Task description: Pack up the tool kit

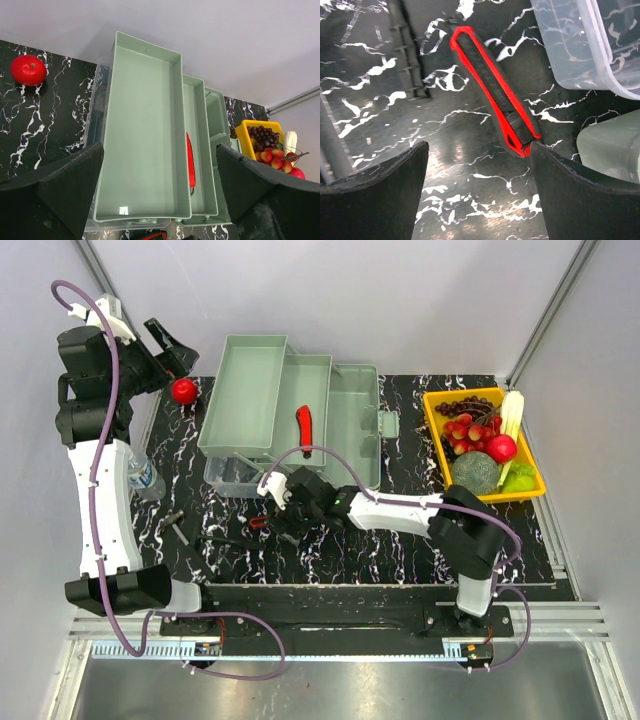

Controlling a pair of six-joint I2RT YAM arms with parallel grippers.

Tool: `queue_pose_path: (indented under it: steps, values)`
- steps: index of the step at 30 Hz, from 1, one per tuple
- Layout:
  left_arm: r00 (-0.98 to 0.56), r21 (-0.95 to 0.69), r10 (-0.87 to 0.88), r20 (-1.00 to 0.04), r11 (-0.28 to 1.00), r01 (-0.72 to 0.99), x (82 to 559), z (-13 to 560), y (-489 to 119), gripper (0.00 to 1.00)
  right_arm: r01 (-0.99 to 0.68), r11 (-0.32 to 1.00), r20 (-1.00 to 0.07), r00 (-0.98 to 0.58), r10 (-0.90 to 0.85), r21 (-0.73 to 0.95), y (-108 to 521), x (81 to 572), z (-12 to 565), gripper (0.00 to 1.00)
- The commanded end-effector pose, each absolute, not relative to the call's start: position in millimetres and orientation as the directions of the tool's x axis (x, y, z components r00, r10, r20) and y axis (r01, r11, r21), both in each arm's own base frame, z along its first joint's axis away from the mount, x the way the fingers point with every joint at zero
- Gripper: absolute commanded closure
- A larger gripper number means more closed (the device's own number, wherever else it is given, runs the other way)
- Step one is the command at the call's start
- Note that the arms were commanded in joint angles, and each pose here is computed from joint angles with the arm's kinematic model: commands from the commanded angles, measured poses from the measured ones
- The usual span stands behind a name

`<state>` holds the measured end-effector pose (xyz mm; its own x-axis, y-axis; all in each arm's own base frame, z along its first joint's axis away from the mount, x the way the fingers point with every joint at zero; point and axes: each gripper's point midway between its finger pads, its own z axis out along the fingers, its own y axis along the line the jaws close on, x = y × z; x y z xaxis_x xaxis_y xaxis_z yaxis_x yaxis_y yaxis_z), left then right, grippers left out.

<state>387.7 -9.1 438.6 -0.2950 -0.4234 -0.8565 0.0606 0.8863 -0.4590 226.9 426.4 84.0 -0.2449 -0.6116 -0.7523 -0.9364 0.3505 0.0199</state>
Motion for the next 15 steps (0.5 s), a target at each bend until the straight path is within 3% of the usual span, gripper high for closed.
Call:
queue_pose_path:
  steps: [1,15]
  values:
    - [-0.263,-0.463,-0.431,-0.863,0.884,0.07,394.1,446.4,-6.8,0.01,-0.912,0.393,-0.821,-0.134,-0.555,-0.117,443.0,259.8,91.7,0.12]
    - [-0.267,-0.461,-0.429,-0.863,0.885,0.066,394.7,443.7,-6.0,0.01,-0.933,0.345,-0.783,-0.143,-0.605,-0.097,455.7,259.5,38.2,0.12]
